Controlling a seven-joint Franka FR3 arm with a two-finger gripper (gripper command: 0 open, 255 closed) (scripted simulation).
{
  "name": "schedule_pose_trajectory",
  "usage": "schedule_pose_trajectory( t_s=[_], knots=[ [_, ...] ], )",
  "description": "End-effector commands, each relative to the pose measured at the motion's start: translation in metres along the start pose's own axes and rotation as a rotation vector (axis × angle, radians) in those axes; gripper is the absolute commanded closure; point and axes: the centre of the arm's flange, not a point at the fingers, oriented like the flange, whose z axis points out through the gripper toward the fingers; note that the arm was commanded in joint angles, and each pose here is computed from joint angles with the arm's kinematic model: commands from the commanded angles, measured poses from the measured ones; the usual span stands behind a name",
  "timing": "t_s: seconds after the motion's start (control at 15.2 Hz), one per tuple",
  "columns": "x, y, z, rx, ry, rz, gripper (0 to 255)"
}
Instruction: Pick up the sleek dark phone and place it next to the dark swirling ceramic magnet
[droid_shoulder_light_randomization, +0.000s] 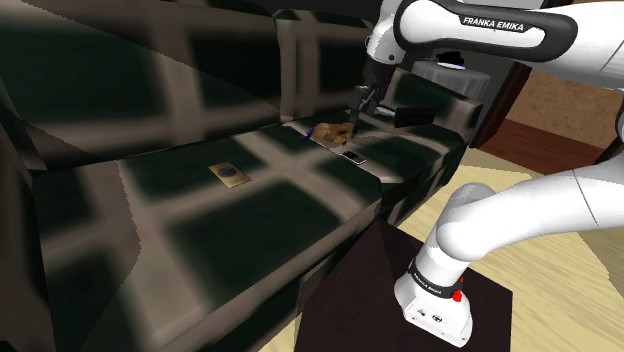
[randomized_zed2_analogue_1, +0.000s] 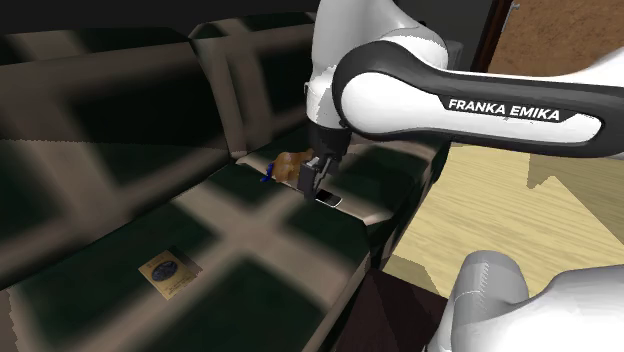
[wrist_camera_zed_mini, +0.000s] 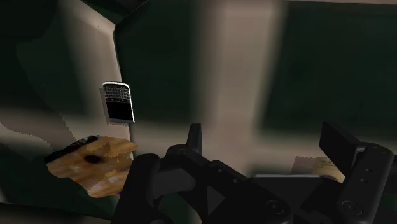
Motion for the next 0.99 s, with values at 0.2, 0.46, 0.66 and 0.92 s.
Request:
schedule_pose_trajectory(
  t_s=[0.2,0.46,0.66,0.92],
  knots=[
    [0.006,0.029,0.028,0.007,0.008,-0.005,0],
    [0.013,0.066,0.065,0.017,0.018,-0.011,0],
    [0.020,0.094,0.093,0.024,0.025,-0.015,0],
    [0.029,0.131,0.131,0.034,0.036,-0.021,0]
  ],
)
